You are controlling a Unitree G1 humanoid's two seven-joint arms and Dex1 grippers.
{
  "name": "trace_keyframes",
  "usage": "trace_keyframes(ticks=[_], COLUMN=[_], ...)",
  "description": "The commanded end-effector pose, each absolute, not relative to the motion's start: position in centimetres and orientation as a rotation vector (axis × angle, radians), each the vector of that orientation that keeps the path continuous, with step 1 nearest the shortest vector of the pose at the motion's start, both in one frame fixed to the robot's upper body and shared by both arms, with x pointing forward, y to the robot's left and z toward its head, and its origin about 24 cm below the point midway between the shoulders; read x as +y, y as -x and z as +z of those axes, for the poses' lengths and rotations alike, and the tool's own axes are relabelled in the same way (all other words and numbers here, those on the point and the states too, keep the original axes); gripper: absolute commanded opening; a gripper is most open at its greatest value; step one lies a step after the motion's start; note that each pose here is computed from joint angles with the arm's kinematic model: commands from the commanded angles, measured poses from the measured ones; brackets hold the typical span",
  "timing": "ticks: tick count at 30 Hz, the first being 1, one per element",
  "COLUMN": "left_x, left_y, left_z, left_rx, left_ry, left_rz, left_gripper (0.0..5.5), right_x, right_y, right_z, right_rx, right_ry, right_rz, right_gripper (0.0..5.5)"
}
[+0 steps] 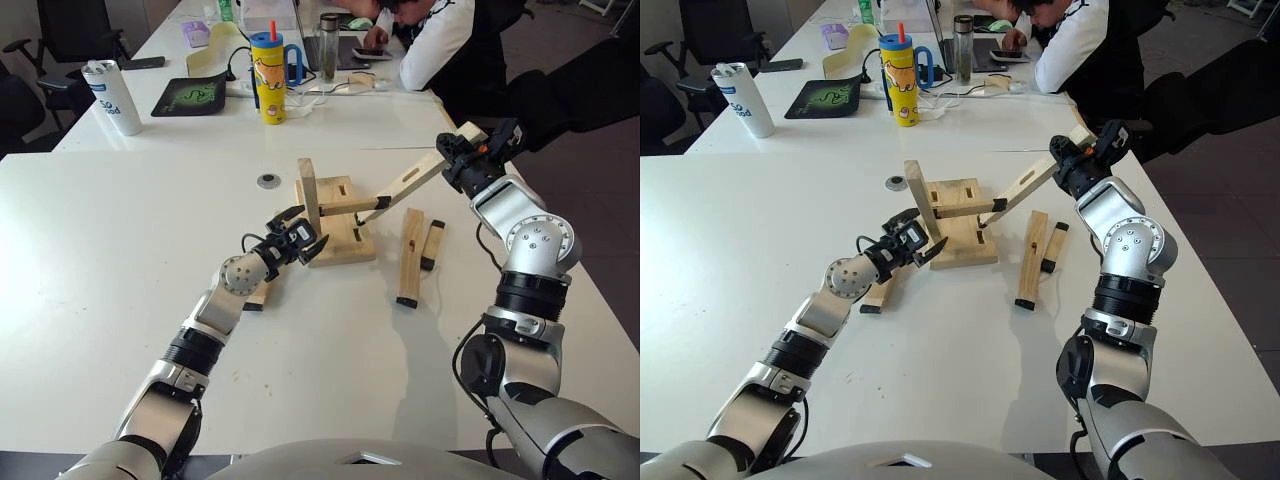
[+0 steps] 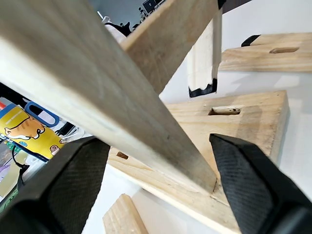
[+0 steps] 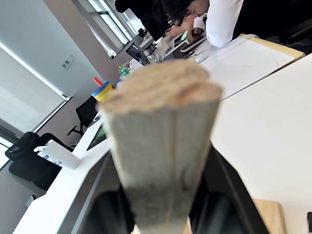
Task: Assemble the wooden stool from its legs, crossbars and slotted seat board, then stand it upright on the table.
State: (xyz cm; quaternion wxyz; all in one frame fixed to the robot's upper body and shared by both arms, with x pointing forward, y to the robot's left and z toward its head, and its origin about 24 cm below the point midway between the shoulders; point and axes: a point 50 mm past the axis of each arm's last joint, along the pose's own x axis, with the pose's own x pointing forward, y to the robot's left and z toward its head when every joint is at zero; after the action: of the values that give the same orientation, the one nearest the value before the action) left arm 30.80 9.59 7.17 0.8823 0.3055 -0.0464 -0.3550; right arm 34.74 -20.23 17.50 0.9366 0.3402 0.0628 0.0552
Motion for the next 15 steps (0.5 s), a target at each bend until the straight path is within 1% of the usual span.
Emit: trace_keyframes(ticks=[1,4,10,15], left_x=[9.6,10.1,10.4,10.6], left_y=[-30.9,-30.8,-30.6,-30.4], left_z=[7.8,7.6,7.5,7.5], left_rx=[-0.110,-0.099,-0.090,-0.091], left_ry=[-0.653,-0.653,-0.639,-0.623], left_rz=[-0.746,-0.736,-0.716,-0.693], left_gripper=[3.67,3.67,3.67,3.67], right_x=[-20.5,-20.7,-21.2,-20.9], right_y=[-34.2,-34.1,-34.3,-34.4], right_z=[16.4,16.1,15.8,15.4], right_rx=[0.186,0.215,0.222,0.165], right_ry=[-0.681,-0.647,-0.586,-0.521], right_rz=[0.087,0.075,0.037,0.038], right_gripper=[1.02,1.02,1.02,1.02])
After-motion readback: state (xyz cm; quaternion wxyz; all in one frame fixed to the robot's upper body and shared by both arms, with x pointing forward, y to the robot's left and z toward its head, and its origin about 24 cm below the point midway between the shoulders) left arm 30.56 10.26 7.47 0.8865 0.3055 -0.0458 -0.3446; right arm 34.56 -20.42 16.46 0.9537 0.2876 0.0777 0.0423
